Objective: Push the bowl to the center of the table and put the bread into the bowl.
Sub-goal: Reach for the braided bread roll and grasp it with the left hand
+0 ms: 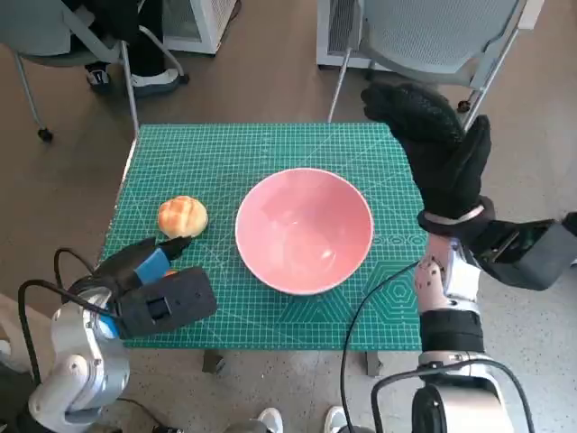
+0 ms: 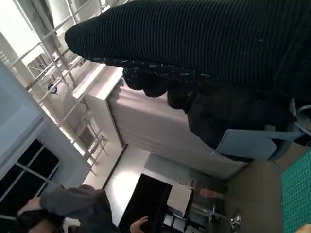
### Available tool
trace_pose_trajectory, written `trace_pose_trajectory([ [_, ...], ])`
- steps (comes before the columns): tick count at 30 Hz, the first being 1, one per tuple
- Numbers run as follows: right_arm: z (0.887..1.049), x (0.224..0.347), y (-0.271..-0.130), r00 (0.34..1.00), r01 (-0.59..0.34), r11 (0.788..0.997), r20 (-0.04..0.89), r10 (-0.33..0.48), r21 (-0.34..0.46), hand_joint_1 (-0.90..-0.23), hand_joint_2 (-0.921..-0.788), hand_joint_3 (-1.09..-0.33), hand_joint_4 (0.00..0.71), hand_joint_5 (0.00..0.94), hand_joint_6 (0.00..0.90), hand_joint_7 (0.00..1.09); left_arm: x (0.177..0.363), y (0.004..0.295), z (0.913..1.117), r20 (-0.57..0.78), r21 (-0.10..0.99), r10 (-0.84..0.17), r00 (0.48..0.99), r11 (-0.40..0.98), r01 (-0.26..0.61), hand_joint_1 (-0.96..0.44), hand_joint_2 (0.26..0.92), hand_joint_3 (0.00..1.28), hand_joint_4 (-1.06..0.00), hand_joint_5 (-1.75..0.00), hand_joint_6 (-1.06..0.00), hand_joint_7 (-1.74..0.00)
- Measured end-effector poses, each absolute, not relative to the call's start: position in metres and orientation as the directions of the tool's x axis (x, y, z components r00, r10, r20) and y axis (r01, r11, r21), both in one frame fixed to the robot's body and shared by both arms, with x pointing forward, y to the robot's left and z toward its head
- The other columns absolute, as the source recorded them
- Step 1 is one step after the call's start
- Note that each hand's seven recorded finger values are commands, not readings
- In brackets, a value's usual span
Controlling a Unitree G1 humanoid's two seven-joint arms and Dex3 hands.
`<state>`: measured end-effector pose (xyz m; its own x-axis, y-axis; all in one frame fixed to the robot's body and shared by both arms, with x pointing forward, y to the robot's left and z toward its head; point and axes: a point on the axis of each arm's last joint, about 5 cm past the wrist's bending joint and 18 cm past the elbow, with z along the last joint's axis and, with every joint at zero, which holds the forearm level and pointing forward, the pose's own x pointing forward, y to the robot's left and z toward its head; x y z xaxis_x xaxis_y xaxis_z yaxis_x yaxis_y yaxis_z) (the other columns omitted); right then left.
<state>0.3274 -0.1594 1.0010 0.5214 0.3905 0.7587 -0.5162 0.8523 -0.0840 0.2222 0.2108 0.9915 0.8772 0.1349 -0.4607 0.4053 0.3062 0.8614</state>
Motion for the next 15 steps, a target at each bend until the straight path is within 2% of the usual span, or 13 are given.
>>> trace_pose_trajectory([
  [15,1.0,0.328,-0.162,0.518,-0.528,0.846,0.762,0.389,-0.073,-0.692,-0.921,-0.869,0.118,0.0,0.165,0.14,0.232,0.212,0.97,-0.515,0.838,0.189,0.836,0.316,0.445,-0.26,0.693,0.01,-0.13,0.0,-0.32,0.0],
])
